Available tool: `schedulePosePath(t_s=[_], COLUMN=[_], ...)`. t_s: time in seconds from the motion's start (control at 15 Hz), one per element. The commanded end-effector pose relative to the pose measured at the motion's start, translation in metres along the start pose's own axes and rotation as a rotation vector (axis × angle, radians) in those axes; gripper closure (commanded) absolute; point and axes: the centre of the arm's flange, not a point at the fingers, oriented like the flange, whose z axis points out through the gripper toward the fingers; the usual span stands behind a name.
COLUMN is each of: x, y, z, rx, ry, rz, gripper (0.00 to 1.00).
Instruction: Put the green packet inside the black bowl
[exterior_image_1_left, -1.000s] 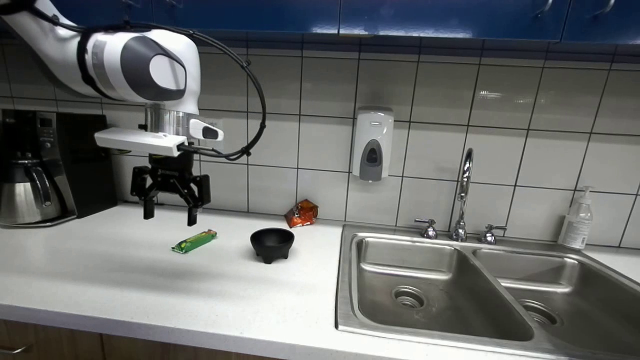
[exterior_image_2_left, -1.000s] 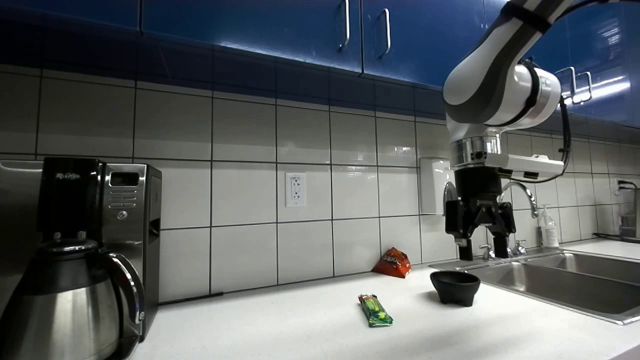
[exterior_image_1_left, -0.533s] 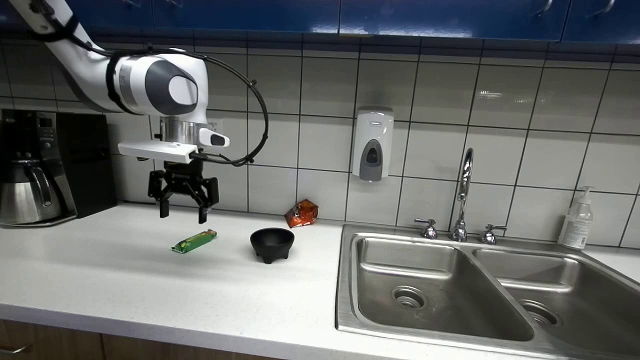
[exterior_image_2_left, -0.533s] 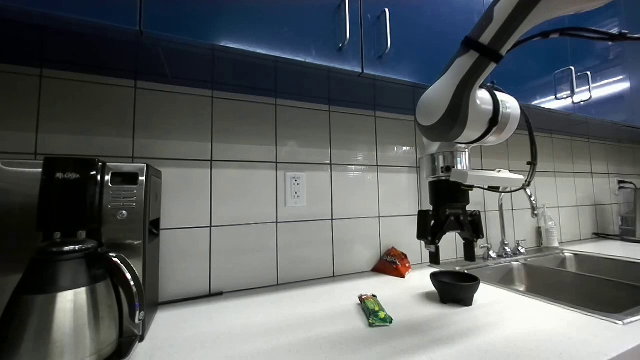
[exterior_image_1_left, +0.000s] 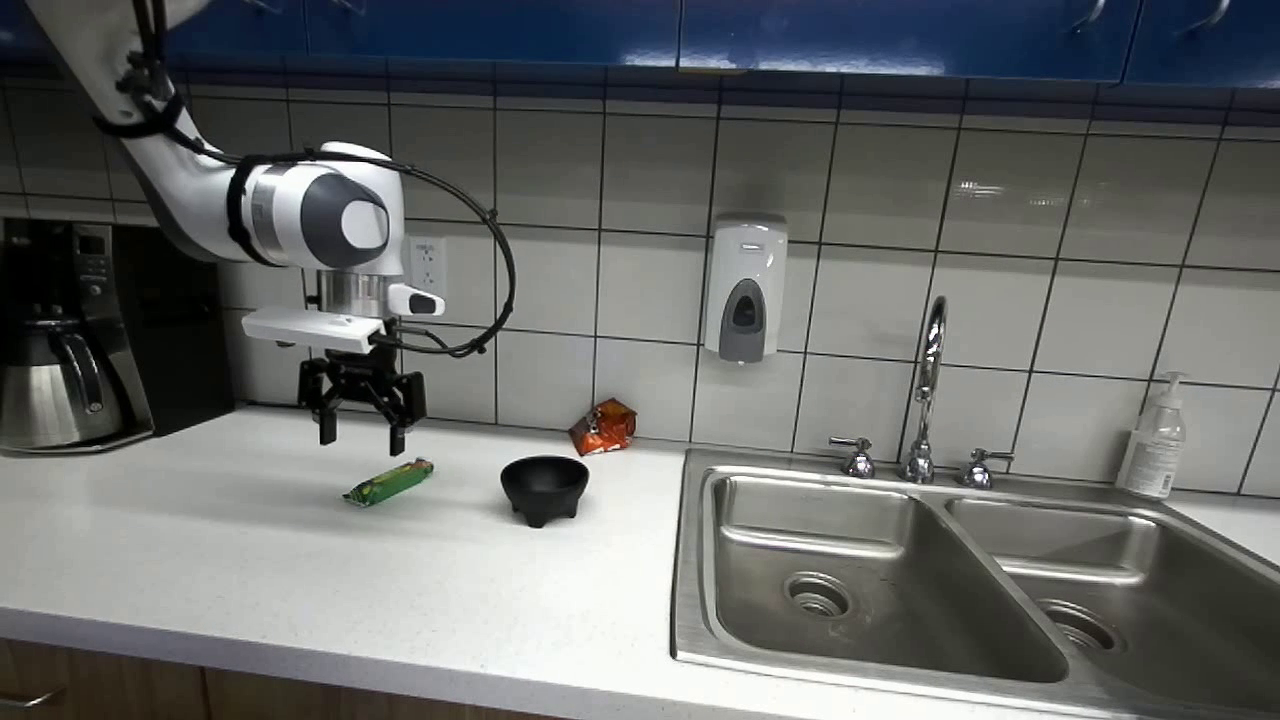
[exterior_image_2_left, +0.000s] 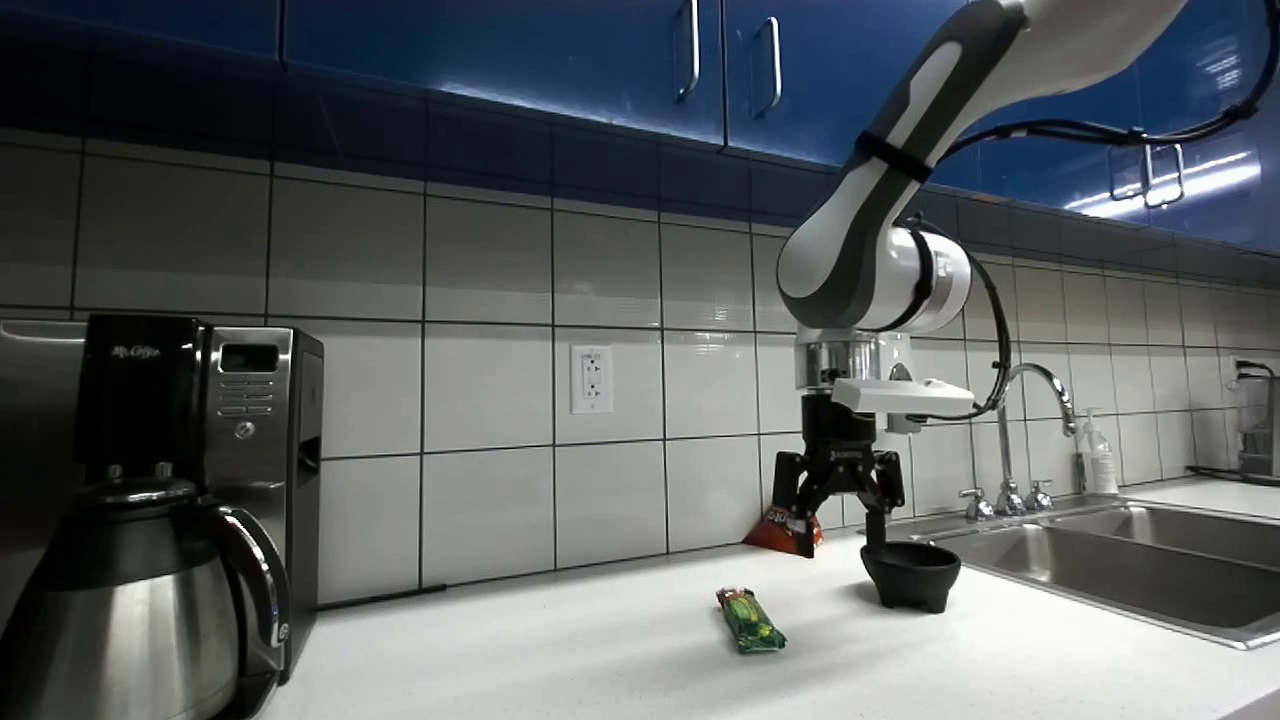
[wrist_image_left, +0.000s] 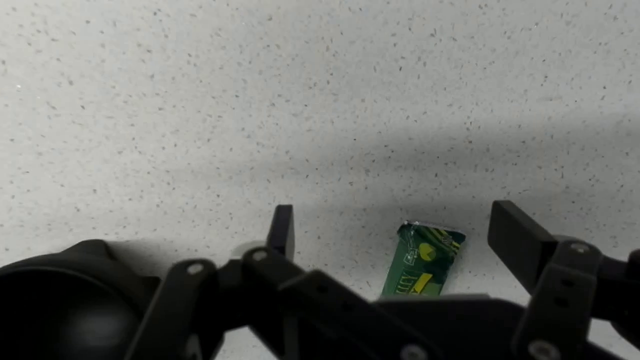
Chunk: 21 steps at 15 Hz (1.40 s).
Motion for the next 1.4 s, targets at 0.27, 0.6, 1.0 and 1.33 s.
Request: schedulePosePath(t_s=[0.27, 0.6, 1.0, 1.33], x=[0.050, 0.068, 0.089, 0.101], y=[-0.017, -0.025, -0.038, -0.039], z=[0.033, 0.054, 0.066, 0.077], rx=[0.013, 0.013, 0.015, 0.009], ry=[0.030, 0.038, 0.068, 0.084], rz=[0.055, 0.075, 0.099, 0.130], gripper=[0.00, 0.00, 0.00, 0.00])
